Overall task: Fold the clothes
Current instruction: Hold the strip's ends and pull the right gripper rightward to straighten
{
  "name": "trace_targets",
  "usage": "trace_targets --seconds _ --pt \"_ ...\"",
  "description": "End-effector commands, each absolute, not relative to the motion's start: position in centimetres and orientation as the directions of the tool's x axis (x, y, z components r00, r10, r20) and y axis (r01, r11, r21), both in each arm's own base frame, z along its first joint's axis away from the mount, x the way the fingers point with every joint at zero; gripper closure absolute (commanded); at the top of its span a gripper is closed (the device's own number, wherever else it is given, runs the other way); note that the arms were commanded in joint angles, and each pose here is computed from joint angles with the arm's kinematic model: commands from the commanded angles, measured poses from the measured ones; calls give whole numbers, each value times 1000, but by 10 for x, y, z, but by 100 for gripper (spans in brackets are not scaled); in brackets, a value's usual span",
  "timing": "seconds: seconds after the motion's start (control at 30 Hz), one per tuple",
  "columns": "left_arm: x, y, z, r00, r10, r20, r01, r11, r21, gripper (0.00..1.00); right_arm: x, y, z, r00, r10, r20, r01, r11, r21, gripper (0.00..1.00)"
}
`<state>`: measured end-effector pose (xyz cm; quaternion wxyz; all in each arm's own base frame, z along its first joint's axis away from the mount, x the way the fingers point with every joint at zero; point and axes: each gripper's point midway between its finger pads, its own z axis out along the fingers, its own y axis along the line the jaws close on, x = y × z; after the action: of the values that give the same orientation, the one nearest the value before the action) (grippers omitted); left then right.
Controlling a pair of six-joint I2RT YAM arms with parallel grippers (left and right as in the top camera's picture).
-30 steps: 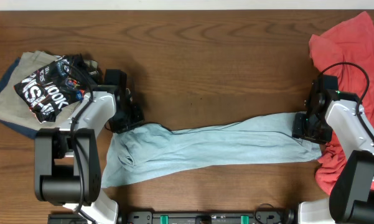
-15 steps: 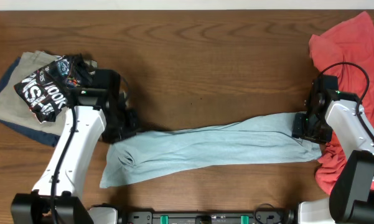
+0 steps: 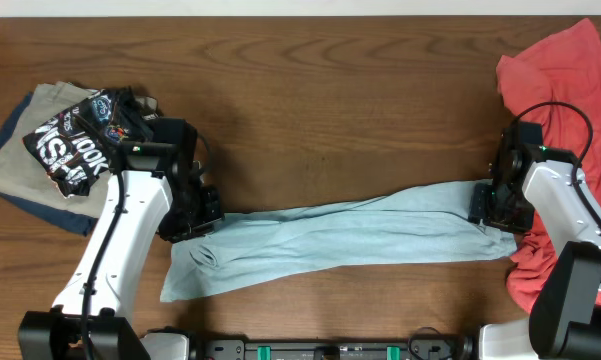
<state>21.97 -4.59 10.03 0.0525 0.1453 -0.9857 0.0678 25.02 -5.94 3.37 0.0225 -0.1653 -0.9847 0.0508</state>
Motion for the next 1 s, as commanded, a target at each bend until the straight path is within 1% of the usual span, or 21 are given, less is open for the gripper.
trace_targets --seconds 0.0,0.33,0.53,0.67,0.73,0.8,0.9,0.97 --pt "218 -42 100 -958 -264 114 -276 956 -101 94 247 -63 35 -937 348 27 343 932 -115 47" --pt "218 -42 100 -958 -264 113 -276 956 -102 94 230 -75 25 -887 458 50 448 883 -138 46" --pt "219 -42 100 -958 -264 109 -275 956 -103 94 237 -64 16 -884 466 37 464 884 -52 45" --pt "219 -42 100 -958 -264 110 -275 956 -102 94 241 -64 13 -884 467 23 466 884 -39 45" --pt "219 -42 100 -958 -264 110 -275 956 -103 94 239 -63 12 -884 466 27 465 884 -42 47" --pt "219 -42 100 -958 -264 110 -275 956 -103 94 236 -63 10 -884 466 33 465 884 -47 51" --pt "219 -42 100 -958 -264 110 -275 956 -103 94 234 -63 8 -884 466 34 465 884 -47 58" --pt "219 -42 100 -958 -264 110 -275 956 -102 94 234 -63 7 -884 466 31 465 884 -47 66"
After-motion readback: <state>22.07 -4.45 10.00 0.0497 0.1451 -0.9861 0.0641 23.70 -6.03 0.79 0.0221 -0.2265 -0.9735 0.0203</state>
